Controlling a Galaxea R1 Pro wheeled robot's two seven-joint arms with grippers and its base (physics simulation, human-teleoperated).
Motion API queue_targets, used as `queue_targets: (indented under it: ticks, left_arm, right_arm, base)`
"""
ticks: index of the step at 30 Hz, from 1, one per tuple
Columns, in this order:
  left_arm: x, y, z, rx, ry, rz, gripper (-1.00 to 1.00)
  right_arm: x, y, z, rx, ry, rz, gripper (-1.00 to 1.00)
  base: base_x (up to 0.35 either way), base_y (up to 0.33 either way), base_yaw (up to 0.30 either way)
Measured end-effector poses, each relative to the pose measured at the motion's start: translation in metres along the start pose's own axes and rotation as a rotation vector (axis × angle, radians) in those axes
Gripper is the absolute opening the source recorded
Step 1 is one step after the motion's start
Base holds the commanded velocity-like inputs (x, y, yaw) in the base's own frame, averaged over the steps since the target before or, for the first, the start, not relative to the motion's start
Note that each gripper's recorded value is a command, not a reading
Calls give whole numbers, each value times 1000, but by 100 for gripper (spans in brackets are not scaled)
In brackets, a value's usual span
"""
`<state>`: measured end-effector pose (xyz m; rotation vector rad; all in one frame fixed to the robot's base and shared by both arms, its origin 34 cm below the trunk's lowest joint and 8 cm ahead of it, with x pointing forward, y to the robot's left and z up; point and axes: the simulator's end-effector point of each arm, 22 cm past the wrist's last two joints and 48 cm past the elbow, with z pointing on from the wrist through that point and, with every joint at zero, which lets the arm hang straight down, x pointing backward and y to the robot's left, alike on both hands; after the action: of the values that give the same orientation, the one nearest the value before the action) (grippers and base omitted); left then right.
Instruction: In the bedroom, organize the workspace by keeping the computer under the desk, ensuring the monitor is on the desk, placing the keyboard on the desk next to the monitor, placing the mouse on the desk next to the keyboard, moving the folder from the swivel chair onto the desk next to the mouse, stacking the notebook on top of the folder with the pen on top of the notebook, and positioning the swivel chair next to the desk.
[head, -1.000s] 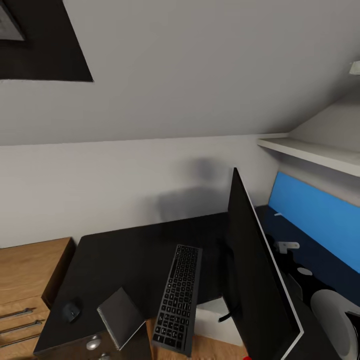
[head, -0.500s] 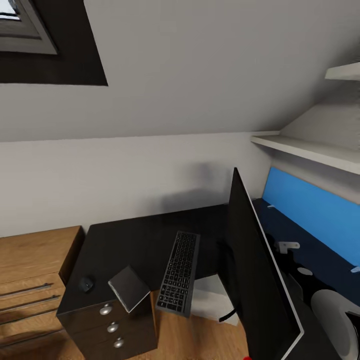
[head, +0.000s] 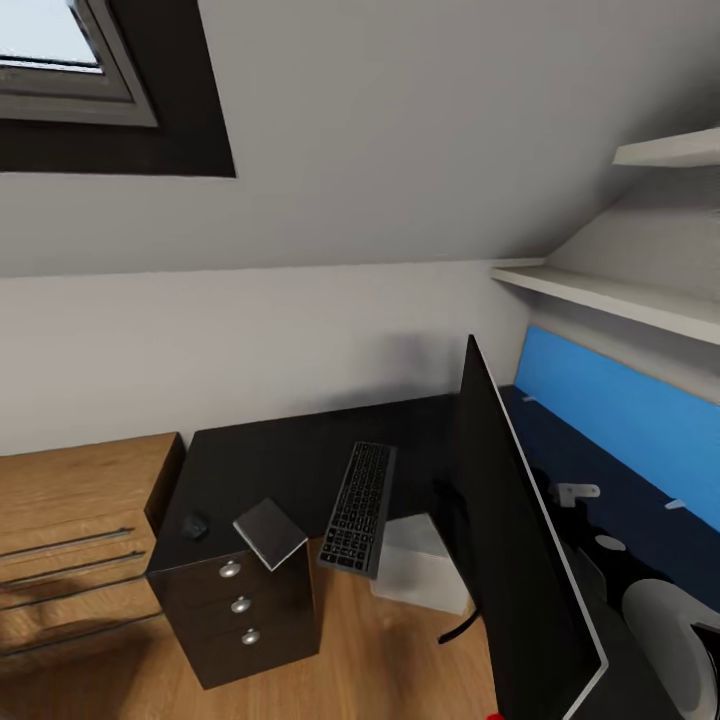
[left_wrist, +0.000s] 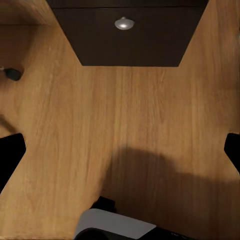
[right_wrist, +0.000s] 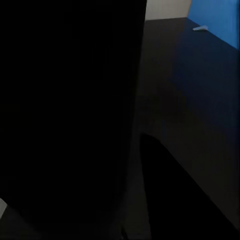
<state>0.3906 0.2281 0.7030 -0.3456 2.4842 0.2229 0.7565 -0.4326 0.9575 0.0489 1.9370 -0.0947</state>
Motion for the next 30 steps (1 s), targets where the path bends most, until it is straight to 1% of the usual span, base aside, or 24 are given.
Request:
queue_targets:
  ticks: [15, 26, 29, 30]
  left_arm:
    - [0, 0, 0, 0, 0, 0, 100]
    - [0, 0, 0, 0, 0, 0, 100]
    - [0, 0, 0, 1, 0, 0, 100]
    - [0, 0, 0, 0, 0, 0, 100]
  right_arm:
    - [0, 0, 0, 0, 0, -1, -100]
    - [0, 0, 0, 1, 0, -1, -100]
    - [0, -2, 0, 7, 1, 1, -100]
    - [0, -4, 0, 21, 3, 0, -100]
  base:
    - [-320, -13, 0]
    - [-281, -198, 0]
    - [-314, -108, 0]
    - [-321, -92, 0]
